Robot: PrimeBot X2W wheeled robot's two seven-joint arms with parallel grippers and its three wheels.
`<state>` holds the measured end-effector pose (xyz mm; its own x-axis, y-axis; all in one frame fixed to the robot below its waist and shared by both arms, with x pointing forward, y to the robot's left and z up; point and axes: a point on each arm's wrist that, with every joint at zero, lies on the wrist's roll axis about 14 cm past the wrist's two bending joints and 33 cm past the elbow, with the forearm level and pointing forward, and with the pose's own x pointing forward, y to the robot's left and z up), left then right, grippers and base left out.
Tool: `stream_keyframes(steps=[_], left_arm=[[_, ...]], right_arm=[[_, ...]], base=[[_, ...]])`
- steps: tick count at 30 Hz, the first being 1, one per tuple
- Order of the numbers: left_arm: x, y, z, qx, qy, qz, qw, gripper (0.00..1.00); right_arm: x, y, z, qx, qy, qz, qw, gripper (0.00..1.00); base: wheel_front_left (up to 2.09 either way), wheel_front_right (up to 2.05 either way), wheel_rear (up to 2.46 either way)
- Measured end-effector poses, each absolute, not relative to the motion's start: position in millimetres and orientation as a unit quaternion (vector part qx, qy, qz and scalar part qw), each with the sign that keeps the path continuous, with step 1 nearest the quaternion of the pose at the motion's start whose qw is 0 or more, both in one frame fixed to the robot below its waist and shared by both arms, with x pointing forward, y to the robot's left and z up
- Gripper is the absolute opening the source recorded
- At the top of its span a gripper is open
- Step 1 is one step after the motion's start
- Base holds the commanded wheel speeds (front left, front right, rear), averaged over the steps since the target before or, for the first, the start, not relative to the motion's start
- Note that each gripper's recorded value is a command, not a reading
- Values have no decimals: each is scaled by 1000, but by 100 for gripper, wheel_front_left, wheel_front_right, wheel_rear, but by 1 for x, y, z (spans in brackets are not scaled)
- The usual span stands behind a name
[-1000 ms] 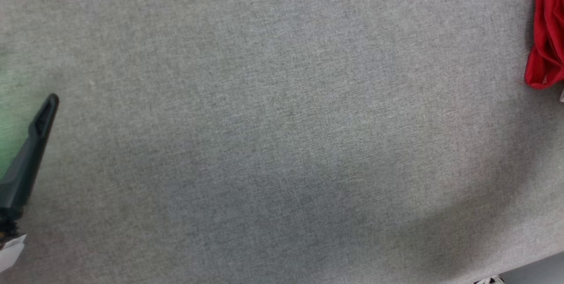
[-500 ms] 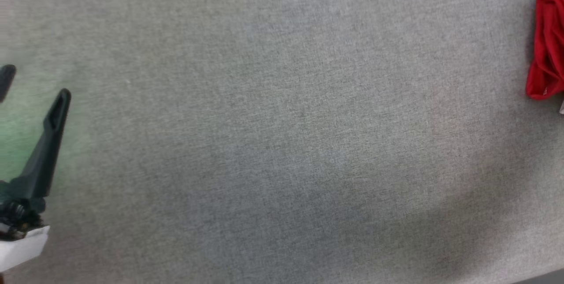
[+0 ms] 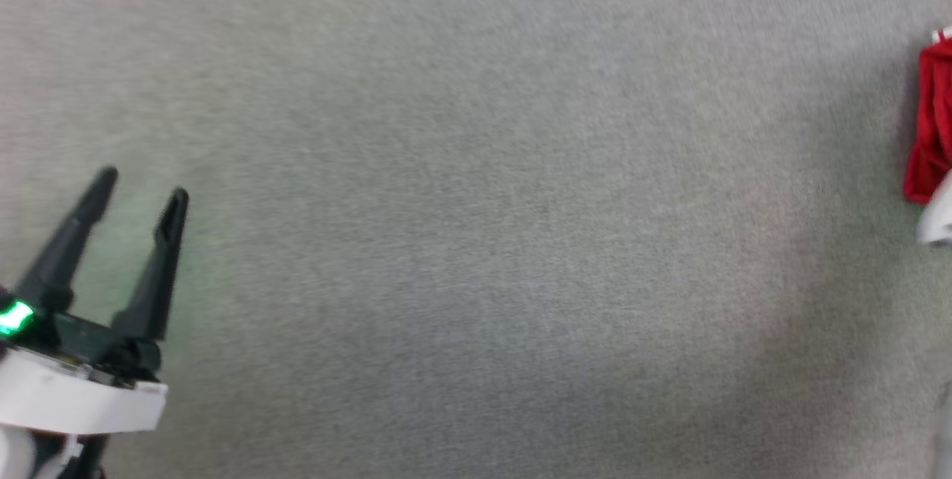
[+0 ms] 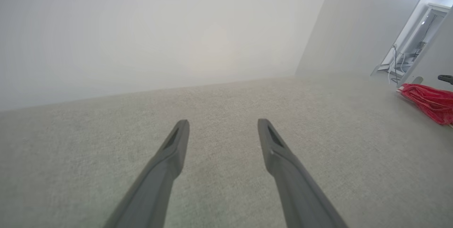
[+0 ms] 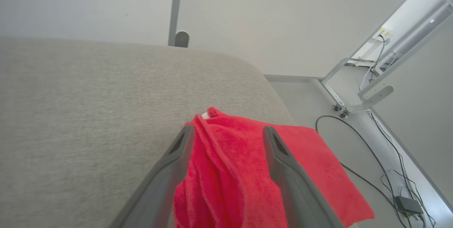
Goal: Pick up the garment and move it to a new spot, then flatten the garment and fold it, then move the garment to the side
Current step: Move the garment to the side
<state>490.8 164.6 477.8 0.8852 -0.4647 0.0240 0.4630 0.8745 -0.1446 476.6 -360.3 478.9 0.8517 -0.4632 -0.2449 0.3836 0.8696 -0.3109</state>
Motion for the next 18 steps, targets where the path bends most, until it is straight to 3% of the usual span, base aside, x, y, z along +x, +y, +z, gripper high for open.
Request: stream_keyframes(steps=[12, 18], left_arm=[[442, 220, 478, -70, 31, -125, 989, 100], [415, 245, 496, -60, 12, -80, 995, 100]], right_arm=[[491, -224, 463, -37, 88, -22, 995, 100], [484, -180, 481, 18, 41, 31, 998, 100]], base=[[0, 0, 0], [0, 0, 0]])
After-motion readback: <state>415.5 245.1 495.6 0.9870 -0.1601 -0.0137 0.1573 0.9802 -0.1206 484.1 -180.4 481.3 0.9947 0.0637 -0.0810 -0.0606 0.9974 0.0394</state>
